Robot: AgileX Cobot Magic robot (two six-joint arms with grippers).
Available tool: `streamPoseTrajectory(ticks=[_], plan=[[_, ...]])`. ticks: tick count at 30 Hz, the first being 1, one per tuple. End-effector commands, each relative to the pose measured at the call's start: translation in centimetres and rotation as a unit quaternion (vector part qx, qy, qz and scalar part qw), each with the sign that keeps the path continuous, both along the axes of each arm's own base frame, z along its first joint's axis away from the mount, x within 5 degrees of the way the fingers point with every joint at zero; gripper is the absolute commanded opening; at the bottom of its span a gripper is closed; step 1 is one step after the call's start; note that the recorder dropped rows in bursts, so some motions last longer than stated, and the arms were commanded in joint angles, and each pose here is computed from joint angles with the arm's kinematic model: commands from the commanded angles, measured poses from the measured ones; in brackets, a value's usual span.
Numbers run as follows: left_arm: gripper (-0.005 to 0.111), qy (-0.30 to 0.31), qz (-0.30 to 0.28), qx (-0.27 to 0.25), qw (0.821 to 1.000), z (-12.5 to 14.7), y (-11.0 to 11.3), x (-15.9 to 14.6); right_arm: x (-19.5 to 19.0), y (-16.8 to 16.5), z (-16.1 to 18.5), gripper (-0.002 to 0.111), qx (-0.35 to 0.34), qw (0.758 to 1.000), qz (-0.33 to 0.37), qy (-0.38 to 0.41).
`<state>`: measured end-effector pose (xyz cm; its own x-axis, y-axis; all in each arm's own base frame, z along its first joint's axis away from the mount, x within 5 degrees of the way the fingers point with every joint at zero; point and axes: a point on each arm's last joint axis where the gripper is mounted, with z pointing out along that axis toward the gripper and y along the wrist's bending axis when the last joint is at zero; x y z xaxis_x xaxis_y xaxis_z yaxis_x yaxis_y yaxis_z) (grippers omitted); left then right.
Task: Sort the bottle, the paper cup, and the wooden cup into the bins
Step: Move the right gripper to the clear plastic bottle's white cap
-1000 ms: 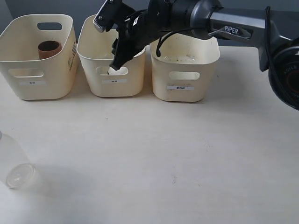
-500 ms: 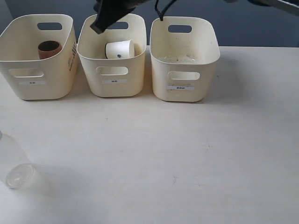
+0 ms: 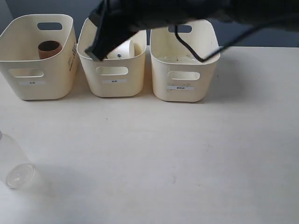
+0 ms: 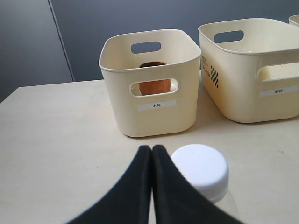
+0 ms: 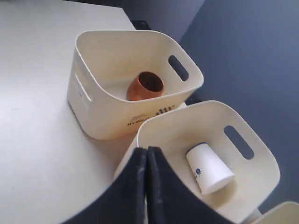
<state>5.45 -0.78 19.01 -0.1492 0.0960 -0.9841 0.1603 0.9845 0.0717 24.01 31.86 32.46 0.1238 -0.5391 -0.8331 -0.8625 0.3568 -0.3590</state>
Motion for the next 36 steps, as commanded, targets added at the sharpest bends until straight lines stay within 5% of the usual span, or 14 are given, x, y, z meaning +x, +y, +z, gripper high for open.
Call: streamPoseTrajectory(ticks=[1, 7, 10, 18, 27, 36], plan=[[0.000, -0.006, 0.000, -0.001, 1.000, 0.1, 0.0, 0.0, -3.0, -2.5, -2.2, -0.001, 0.021, 0.999, -0.020, -0.032], [0.000, -0.006, 0.000, -0.001, 1.000, 0.1, 0.0, 0.0, -8.0, -1.8, -6.5, -0.001, 0.091, 0.995, 0.000, -0.045], [0.000, -0.006, 0.000, -0.001, 1.000, 0.1, 0.0, 0.0, -11.0, -0.2, -7.5, -0.001, 0.230, 0.966, 0.122, 0.006], [0.000, -0.006, 0.000, -0.001, 1.000, 0.1, 0.0, 0.0, -11.0, 2.6, -16.1, 0.001, 0.288, 0.940, 0.169, 0.076], [0.000, -0.006, 0.000, -0.001, 1.000, 0.1, 0.0, 0.0, -11.2, 5.1, -16.9, 0.073, 0.312, 0.925, 0.189, 0.108], [0.000, -0.006, 0.000, -0.001, 1.000, 0.1, 0.0, 0.0, -10.3, 8.5, -17.3, 0.074, 0.275, 0.929, 0.209, 0.135]])
